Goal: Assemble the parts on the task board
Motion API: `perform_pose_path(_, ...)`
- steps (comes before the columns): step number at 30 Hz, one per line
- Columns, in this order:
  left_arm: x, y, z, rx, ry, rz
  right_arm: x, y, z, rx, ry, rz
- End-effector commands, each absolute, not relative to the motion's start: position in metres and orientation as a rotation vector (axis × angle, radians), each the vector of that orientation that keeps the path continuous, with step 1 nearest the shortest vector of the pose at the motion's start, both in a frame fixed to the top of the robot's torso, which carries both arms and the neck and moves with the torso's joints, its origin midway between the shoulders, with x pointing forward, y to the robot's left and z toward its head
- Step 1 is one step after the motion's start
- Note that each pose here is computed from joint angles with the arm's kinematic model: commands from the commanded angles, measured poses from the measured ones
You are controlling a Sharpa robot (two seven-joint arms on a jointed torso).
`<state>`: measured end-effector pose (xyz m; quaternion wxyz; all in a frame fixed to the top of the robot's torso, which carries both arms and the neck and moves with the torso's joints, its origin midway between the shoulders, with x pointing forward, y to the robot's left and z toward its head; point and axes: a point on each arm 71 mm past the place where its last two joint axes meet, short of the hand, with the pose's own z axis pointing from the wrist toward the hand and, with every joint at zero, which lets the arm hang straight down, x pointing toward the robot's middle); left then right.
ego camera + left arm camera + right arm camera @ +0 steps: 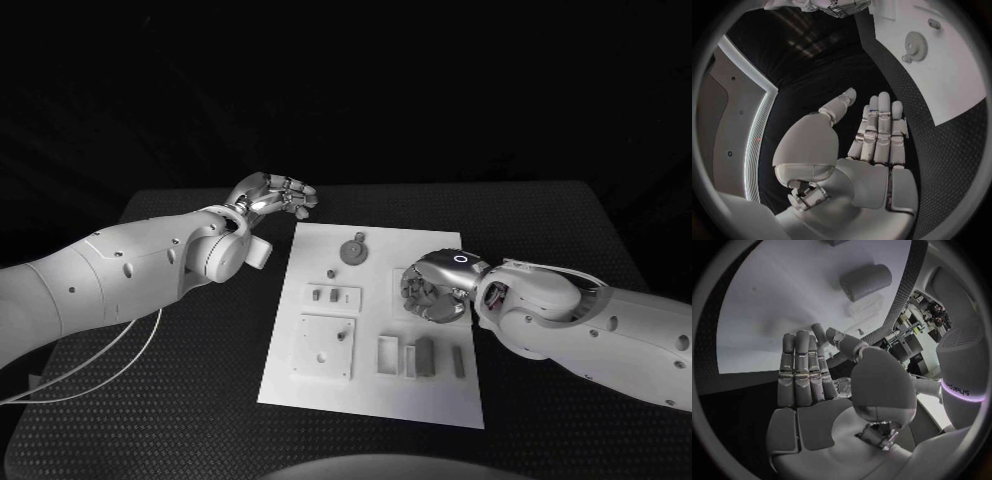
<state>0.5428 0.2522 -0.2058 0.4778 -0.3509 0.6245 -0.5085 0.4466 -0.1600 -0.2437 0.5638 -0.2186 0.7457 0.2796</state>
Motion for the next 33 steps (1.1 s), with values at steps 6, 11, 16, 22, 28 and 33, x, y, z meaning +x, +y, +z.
perform_pose_path(6,0.5421,0.2498,-0.2044,-0.853,1.526,-1.268,0.445,-0.1557,-0.2442,-0.557,1.735,0.642)
perform_pose_path(11,0.5418,0.2493,-0.2045,-0.853,1.528,-1.27,0.4452,-0.1533,-0.2441,-0.558,1.728,0.641)
perform_pose_path(16,0.5418,0.2497,-0.2045,-0.853,1.528,-1.268,0.4455,-0.1522,-0.2442,-0.559,1.727,0.637)
perform_pose_path(22,0.5415,0.2496,-0.2044,-0.854,1.528,-1.269,0.4456,-0.1516,-0.2435,-0.561,1.712,0.627)
perform_pose_path(28,0.5416,0.2493,-0.2044,-0.853,1.528,-1.269,0.4457,-0.1522,-0.2422,-0.555,1.695,0.625)
perform_pose_path(33,0.5418,0.2495,-0.2044,-0.853,1.527,-1.268,0.4452,-0.1543,-0.2419,-0.539,1.702,0.632)
